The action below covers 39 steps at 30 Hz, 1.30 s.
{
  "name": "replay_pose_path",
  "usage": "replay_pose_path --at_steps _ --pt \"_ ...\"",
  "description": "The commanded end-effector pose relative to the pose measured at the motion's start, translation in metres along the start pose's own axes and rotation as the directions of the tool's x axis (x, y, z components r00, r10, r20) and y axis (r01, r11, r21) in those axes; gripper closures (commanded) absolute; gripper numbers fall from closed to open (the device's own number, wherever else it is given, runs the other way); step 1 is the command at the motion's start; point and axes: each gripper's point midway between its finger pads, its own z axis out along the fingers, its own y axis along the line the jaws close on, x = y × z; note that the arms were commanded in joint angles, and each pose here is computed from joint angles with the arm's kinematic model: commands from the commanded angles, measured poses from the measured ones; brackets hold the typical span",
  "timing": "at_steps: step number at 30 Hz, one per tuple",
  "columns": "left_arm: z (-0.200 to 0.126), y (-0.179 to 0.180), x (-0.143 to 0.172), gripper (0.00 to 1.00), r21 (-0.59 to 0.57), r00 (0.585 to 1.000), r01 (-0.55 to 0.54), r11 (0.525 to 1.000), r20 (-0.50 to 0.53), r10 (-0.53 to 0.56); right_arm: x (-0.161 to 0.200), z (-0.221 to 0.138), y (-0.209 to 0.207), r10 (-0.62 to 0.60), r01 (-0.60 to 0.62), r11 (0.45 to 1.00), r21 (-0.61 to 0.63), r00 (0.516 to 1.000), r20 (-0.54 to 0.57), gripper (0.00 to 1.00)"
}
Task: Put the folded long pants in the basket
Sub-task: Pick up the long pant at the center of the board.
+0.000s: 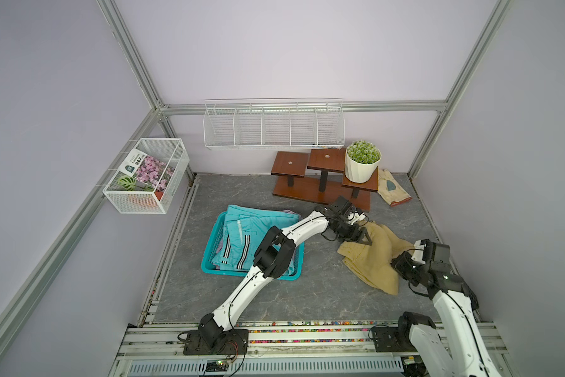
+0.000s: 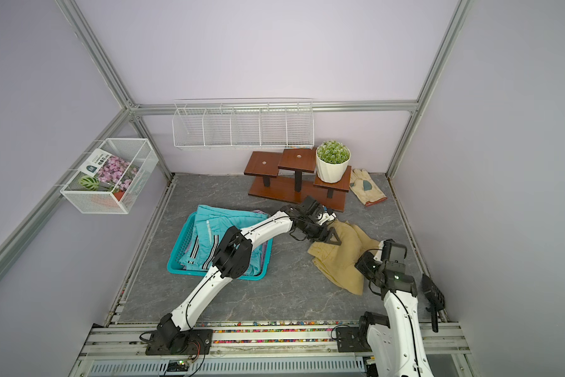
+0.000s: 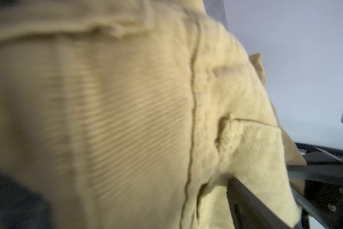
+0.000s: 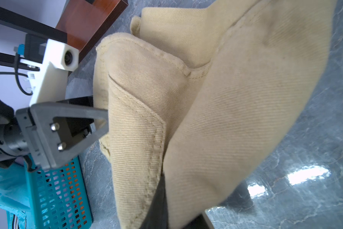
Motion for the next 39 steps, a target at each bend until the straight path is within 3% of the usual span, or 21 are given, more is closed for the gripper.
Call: replay_pose_path --at_steps 1,3,5,7,9,10,14,21,26,33,39 --pt "0.029 0.02 0.048 0.16 0.004 0.982 0.128 0.992 -0.137 -0.126 -0.007 -0.002 0.017 -0.041 0.042 0.996 -0.072 0.999 0.016 0.98" --pt "0.032 0.022 0.049 0.19 0.02 0.981 0.137 0.99 -0.138 -0.133 -0.006 0.0 0.018 -0.042 0.042 0.996 -0.078 0.999 0.011 0.98" --pt "0.036 0.022 0.05 0.33 0.046 0.979 0.151 0.987 -0.147 -0.143 -0.005 0.001 0.017 -0.045 0.045 0.996 -0.075 0.999 0.01 0.98" --pt "0.038 0.026 0.049 0.57 0.053 0.978 0.158 0.986 -0.145 -0.149 -0.004 0.001 0.016 -0.047 0.048 0.996 -0.073 0.999 0.01 0.98" --pt "0.038 0.032 0.046 0.95 0.025 0.978 0.164 0.986 -0.137 -0.159 -0.004 0.0 0.016 -0.05 0.051 0.996 -0.072 0.999 0.011 0.98" --pt "0.036 0.035 0.044 1.0 0.015 0.978 0.169 0.985 -0.129 -0.166 -0.005 -0.001 0.017 -0.051 0.052 0.996 -0.073 0.999 0.014 0.98" --pt "0.019 0.034 0.03 1.0 -0.032 0.983 0.167 0.986 -0.079 -0.169 -0.007 -0.006 0.024 -0.057 0.059 0.993 -0.099 0.998 0.022 0.98" --pt "-0.045 -0.039 -0.008 1.0 -0.079 0.997 0.058 0.995 0.055 -0.053 -0.021 -0.048 0.074 -0.135 0.147 0.965 -0.22 0.989 0.066 1.0" --pt "-0.093 -0.071 -0.013 1.0 -0.109 0.99 0.049 0.993 0.135 -0.034 -0.022 -0.073 0.112 -0.215 0.228 0.931 -0.284 0.974 0.075 1.0" --pt "-0.194 -0.082 0.016 1.0 -0.169 0.948 0.109 0.98 0.315 -0.051 -0.004 -0.065 0.17 -0.348 0.339 0.872 -0.354 0.937 0.042 1.0" --pt "-0.287 -0.096 0.075 1.0 -0.386 0.868 0.199 0.901 0.496 0.02 0.041 -0.055 0.256 -0.545 0.518 0.75 -0.411 0.836 0.06 1.0"
